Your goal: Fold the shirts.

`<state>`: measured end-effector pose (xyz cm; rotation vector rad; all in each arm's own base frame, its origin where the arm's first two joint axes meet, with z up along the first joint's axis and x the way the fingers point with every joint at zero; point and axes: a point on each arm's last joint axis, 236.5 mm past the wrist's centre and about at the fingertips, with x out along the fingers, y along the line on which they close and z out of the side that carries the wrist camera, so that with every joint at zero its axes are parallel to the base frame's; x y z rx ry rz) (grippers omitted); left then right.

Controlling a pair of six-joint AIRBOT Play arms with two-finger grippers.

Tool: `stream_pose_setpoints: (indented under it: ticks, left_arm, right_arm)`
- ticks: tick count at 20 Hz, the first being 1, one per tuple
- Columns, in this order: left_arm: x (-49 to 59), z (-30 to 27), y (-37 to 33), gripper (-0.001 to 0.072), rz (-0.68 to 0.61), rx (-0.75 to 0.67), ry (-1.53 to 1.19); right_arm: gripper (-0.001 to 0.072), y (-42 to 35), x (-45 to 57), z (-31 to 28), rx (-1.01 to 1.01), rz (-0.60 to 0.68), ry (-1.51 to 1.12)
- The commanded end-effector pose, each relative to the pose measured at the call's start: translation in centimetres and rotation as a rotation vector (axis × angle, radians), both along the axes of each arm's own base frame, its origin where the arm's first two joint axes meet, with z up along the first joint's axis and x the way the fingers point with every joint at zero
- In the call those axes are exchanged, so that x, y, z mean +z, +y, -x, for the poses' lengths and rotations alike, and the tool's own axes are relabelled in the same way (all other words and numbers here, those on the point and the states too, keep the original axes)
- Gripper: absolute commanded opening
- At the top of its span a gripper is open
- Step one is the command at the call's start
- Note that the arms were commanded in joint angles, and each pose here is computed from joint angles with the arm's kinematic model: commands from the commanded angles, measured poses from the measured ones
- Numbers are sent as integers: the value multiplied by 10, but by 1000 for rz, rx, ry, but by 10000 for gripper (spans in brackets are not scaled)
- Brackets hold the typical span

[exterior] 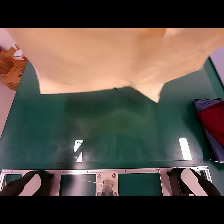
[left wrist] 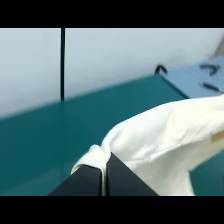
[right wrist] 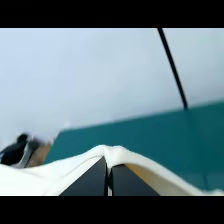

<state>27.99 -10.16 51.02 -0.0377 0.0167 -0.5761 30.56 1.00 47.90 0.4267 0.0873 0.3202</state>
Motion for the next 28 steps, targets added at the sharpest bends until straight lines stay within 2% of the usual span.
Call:
stream_pose_setpoints:
  ticks: [1,4,6,8,10,13,16,20,23,28]
  left_arm:
    - [99,96,-19,18,-4,59,-351]
    - [83,88,-7,18,-38,125,-290]
    - [51,58,11,18,-62,176,-169]
    - [9,19,23,18,-33,170,-23]
    - [-48,-27,34,18,21,146,154]
    - [-143,-86,28,19,89,23,395]
    - [-256,-137,7,19,78,-66,626]
    - [-371,-209,3,19,122,15,788]
    - [-430,-252,12,18,174,110,830]
    - [-459,-287,35,18,228,230,791]
  right_arm:
    - [14,40,110,84,-137,134,-336]
    - [14,43,122,94,-169,147,-387]
    - [14,30,106,81,-178,130,-327]
    - [14,12,76,59,-164,82,-230]
    - [14,-11,38,34,-155,30,-133]
    - [14,-21,-40,-17,-56,-35,3]
    - [14,-29,-162,-83,-43,-86,213]
    - [14,-34,-343,-165,-45,-165,529]
    - [14,-43,-429,-215,-27,-247,680]
    - [14,-54,-445,-288,51,-258,665]
